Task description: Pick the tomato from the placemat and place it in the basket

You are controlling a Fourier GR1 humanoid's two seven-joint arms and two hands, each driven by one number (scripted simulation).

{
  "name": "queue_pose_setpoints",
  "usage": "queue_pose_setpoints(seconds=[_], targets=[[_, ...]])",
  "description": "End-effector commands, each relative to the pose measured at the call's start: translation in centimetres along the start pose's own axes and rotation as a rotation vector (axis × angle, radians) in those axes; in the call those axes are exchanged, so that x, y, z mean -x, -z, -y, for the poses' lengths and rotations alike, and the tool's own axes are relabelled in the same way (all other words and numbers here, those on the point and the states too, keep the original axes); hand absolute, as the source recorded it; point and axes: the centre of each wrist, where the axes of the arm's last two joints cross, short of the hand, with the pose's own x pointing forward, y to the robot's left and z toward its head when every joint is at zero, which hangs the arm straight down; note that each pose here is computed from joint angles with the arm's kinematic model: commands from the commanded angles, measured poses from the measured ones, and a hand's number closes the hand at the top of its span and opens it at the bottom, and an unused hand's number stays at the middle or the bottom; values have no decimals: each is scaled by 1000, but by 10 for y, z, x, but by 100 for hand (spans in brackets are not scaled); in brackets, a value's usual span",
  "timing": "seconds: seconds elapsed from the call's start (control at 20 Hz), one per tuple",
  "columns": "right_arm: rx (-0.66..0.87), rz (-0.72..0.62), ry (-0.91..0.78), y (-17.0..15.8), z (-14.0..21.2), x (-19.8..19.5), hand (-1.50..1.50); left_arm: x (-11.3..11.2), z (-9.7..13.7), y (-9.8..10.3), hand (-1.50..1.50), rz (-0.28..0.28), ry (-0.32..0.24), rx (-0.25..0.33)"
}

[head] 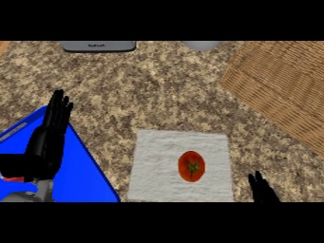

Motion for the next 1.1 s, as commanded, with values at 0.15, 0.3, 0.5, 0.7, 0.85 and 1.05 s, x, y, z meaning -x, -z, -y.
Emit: queue_pose_setpoints(seconds=[0.15, 0.3, 0.5, 0.7, 0.85, 1.05], targets=[[23, -182, -152, -12, 31, -61, -150, -1, -3, -7, 0, 7, -17, 30], [14, -195, -218, -12, 35, -81, -150, -9, 7, 10, 0, 13, -33, 16], [-21, -182, -187, -9, 21, -97, -150, 7, 3, -12, 0, 6, -17, 39], [-23, -167, -181, -4, -2, -92, -150, -10, 13, -7, 0, 20, -7, 32], [-47, -144, -144, 4, -12, -95, -150, 5, 7, 3, 0, 18, -22, 27], [-24, -109, -153, 2, -18, -98, -150, 8, 8, 4, 0, 5, -26, 31]])
